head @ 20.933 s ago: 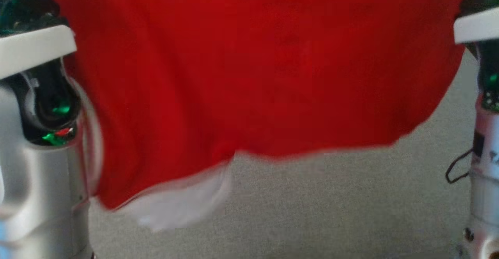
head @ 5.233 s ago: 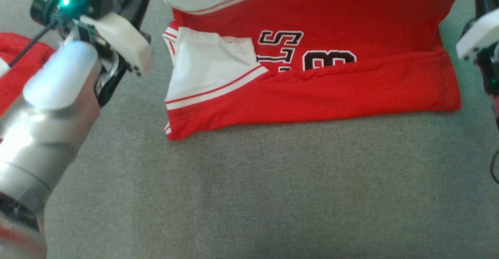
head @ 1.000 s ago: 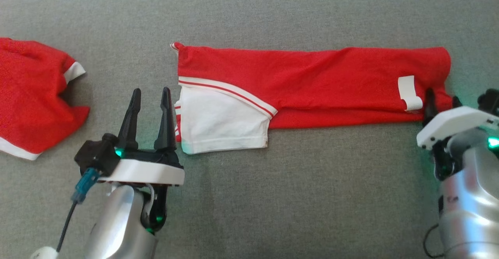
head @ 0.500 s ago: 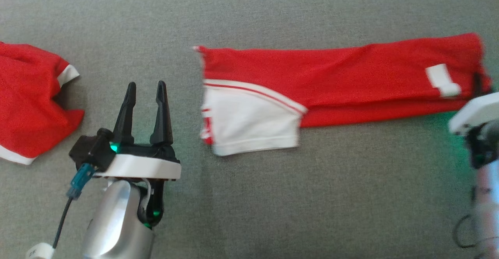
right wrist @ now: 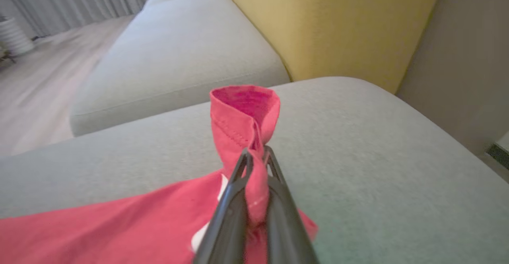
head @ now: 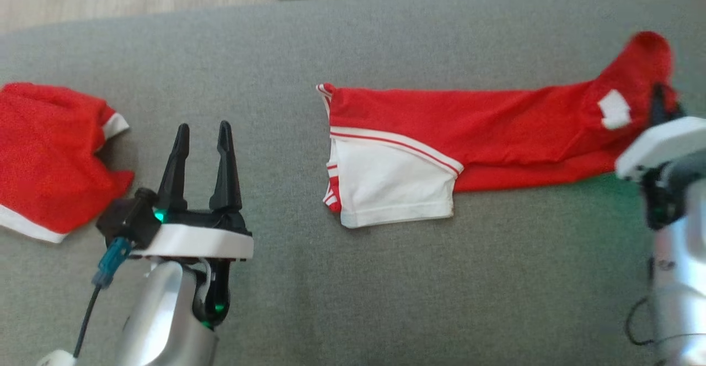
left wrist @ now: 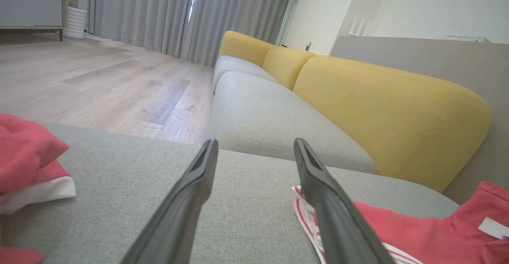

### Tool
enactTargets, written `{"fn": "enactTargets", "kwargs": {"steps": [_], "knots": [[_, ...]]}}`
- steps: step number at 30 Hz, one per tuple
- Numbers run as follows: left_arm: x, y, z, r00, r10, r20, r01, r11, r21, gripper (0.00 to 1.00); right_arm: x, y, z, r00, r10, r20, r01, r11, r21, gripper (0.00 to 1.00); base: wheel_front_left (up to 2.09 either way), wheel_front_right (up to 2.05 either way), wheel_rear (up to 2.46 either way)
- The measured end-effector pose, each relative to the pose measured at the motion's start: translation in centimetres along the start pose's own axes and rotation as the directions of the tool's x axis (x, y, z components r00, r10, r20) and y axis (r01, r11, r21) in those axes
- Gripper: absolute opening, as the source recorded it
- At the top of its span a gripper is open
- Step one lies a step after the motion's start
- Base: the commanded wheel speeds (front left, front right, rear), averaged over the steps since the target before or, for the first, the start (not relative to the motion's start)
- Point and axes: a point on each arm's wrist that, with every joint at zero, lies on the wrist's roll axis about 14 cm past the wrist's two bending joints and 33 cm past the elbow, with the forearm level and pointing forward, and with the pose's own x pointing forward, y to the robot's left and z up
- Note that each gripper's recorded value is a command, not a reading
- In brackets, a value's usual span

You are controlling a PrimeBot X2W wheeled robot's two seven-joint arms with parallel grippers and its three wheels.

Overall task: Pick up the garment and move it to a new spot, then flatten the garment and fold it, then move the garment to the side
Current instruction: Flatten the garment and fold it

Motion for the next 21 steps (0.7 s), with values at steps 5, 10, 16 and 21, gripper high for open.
{"fn": "enactTargets", "kwargs": {"steps": [5,10,16,21], "knots": [[-1.3,-0.2,1.1,1.0,0.004,0.024,-0.004,1.0,0.006,1.0,-1.1,4.4,2.1,0.993,0.107,0.057,-0.107,0.994,-0.003,0.0,0.0,0.0,0.0],[-3.3,0.2,2.1,0.998,0.028,0.049,-0.029,1.0,0.011,1.0,-3.1,9.2,2.7,0.97,0.232,0.069,-0.232,0.973,-0.004,0.0,0.0,0.0,0.0],[-5.0,1.5,3.8,0.993,0.074,0.094,-0.076,0.997,0.019,1.0,-4.5,15.7,2.4,0.913,0.404,0.055,-0.404,0.915,0.0,0.0,0.0,0.0,0.0],[-6.4,3.0,4.3,0.987,0.12,0.109,-0.124,0.992,0.022,1.0,-5.7,21.2,0.7,0.841,0.54,0.025,-0.541,0.841,0.0,0.0,0.0,0.0,0.0]]}}
